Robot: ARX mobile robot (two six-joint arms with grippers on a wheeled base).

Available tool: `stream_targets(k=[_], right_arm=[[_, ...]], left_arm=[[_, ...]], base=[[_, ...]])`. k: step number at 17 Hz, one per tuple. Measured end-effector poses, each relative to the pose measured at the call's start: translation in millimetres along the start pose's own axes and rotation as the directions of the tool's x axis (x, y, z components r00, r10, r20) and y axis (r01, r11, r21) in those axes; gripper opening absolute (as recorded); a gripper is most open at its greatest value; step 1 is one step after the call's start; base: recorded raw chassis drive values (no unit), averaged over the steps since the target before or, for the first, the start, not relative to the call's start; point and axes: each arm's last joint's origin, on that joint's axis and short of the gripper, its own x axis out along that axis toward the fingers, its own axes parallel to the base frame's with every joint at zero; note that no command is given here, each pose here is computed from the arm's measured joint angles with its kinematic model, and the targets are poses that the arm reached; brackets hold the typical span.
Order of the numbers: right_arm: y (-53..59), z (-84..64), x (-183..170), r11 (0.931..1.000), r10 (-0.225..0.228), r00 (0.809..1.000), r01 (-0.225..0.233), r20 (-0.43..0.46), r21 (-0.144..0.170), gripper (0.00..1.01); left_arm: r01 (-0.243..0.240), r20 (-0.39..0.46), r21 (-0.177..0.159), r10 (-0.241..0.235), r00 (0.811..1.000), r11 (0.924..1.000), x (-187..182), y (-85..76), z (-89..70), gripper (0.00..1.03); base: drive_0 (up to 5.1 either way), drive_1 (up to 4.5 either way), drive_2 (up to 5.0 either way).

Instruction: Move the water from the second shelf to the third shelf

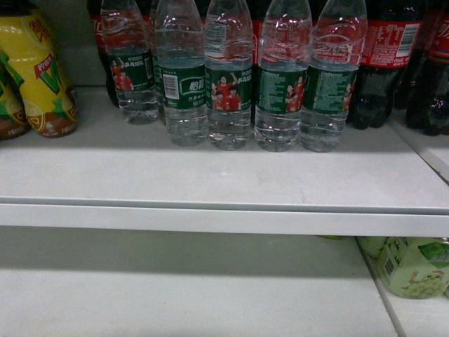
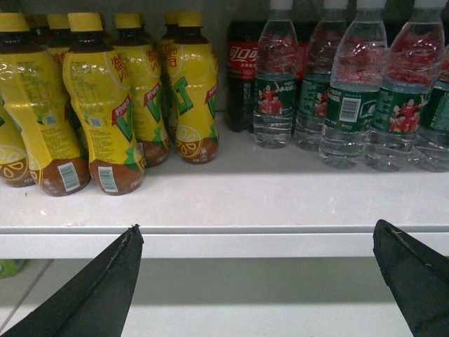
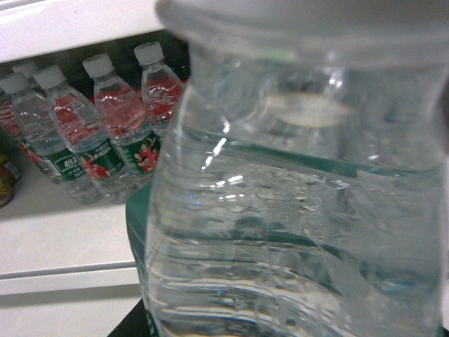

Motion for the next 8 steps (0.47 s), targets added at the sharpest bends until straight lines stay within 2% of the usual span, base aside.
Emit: stream_targets(k=[8], right_arm=[[0.2,0.7,-0.3,1.0,0.001,1.0,-0.001,0.003,0.007,0.42]], left_arm=[[-0.002,0.002,0.0,0.002,1.0,1.0,0.0,0.1,0.2,0.98]], base=[[0.0,0.0,0.0]])
